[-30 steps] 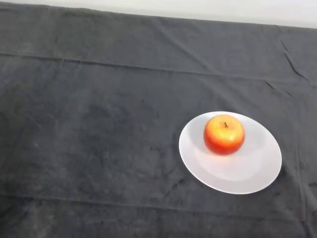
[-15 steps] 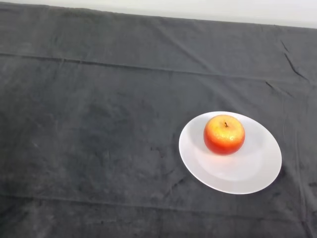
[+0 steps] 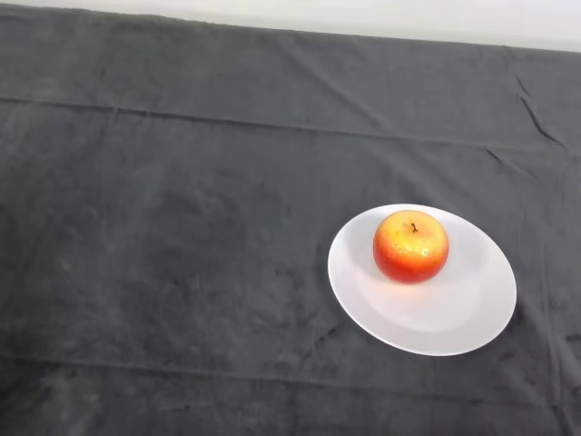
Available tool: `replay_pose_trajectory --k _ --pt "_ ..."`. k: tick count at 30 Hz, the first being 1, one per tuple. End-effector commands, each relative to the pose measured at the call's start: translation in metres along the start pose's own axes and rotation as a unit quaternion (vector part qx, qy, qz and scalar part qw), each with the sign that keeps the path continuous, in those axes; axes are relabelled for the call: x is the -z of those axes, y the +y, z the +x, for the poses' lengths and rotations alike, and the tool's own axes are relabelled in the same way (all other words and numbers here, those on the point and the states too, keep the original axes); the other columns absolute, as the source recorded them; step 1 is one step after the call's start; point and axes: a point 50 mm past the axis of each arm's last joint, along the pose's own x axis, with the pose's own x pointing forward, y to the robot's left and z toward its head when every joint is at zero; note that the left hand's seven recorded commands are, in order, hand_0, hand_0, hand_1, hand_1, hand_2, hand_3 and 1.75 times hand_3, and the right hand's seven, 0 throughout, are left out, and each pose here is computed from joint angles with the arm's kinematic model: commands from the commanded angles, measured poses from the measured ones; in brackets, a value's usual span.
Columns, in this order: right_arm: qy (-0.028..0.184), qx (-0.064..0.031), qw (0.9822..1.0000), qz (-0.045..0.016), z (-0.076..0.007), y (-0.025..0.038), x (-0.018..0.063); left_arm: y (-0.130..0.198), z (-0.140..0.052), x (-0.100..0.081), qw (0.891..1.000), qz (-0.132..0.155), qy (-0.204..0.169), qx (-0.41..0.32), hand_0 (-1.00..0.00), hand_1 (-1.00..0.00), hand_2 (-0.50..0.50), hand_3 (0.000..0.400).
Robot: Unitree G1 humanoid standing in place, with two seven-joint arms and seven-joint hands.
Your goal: Move the apple to the plate
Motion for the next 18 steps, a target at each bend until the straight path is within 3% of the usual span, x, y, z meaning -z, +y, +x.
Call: replay_pose_trajectory --k 1,18 --pt "0.114 0.0174 0.9922 -0.0467 -0.0506 -0.0311 0.042 0.0022 0.0104 -0.0108 0.999 -0.009 -0.022 -0.021 0.0 0.0 0.0 0.0" --pt "0.114 0.0174 0.9922 -0.0467 -0.0506 -0.0311 0.042 0.002 0.0099 -0.0097 1.0 -0.009 -0.021 -0.02 0.0 0.0 0.0 0.0"
